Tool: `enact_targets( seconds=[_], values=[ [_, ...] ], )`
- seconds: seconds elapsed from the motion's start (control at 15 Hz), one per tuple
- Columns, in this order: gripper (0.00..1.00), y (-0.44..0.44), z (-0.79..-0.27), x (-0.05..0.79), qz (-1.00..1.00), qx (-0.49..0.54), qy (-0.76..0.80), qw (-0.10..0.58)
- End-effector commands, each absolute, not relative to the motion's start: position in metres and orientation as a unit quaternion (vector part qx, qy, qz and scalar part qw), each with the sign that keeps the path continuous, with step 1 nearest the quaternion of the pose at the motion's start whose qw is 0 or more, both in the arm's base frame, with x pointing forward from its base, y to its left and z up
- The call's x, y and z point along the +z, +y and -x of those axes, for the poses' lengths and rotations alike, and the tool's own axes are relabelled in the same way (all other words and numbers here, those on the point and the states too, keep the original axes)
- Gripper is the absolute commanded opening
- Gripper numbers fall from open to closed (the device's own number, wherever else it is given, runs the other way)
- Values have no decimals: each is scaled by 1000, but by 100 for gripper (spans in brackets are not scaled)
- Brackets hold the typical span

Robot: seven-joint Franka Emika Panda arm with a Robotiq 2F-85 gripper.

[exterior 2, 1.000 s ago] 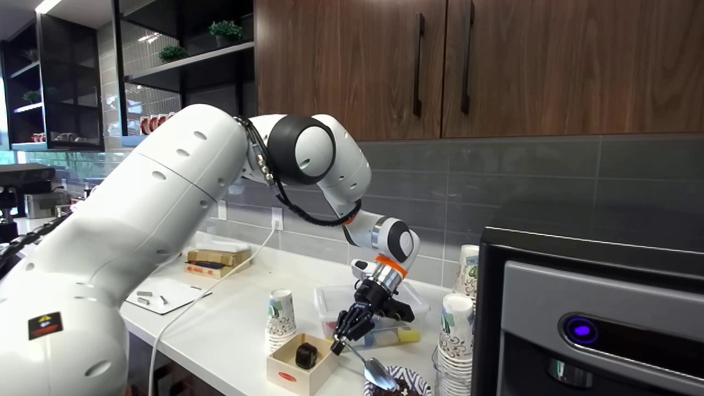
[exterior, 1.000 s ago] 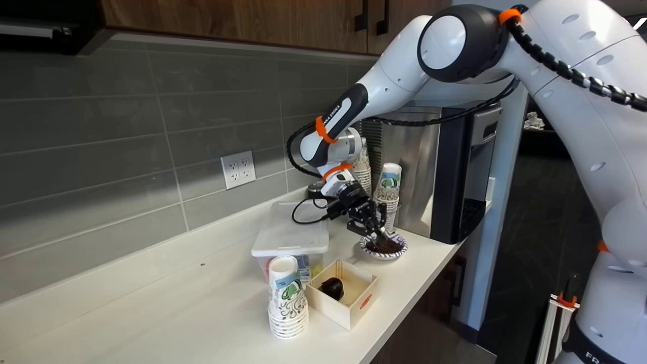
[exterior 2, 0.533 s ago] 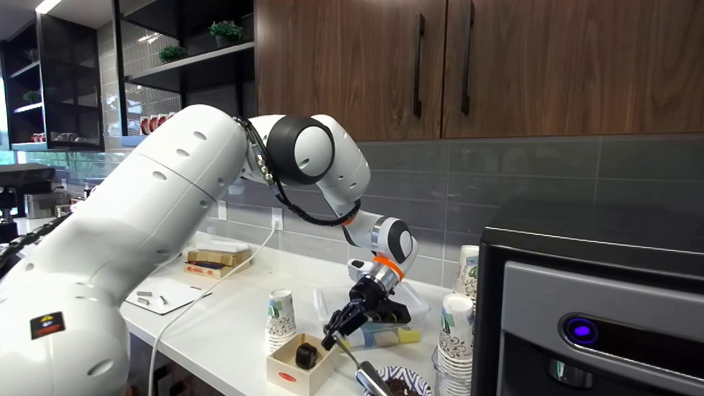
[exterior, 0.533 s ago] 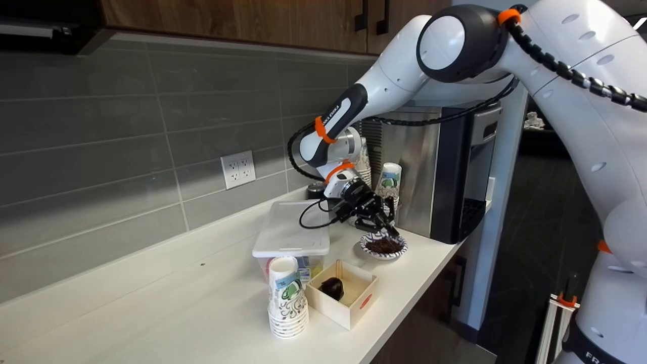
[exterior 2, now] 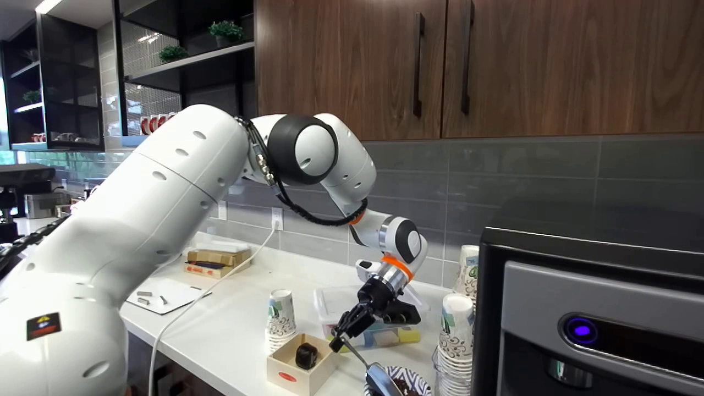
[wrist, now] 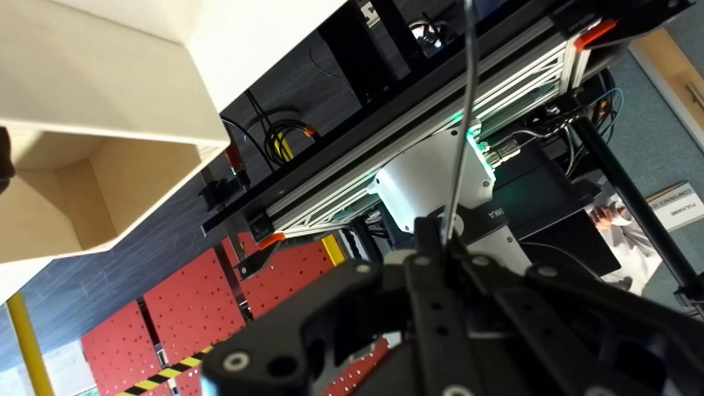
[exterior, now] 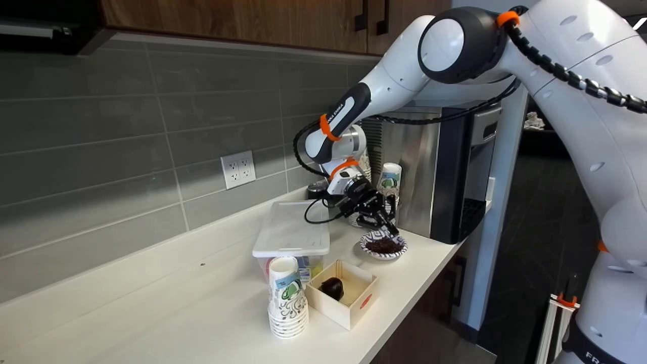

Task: Use the silver spatula to stir the contents of the white plate on the right

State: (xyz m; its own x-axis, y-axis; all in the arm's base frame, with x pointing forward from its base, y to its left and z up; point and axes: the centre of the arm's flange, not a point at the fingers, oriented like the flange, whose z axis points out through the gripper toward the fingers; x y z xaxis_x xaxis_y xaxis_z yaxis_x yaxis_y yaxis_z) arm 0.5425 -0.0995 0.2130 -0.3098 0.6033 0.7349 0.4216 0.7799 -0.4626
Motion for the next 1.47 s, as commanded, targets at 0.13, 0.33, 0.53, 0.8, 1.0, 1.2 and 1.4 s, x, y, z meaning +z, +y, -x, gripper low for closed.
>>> enact_targets(
  seconds=[0.13,0.33,0.53,0.8,1.0,1.2,1.4],
  values=[
    [1,-114,-561,201,335,72,-810,476],
    [1,-115,-567,198,331,69,-816,470],
    [1,-114,-571,197,323,70,-825,459],
    [1,-111,-573,193,304,66,-837,450],
    [1,-109,-571,191,284,61,-847,445],
    [1,-102,-566,192,260,66,-851,452],
    [1,-87,-561,190,233,93,-850,463]
  ],
)
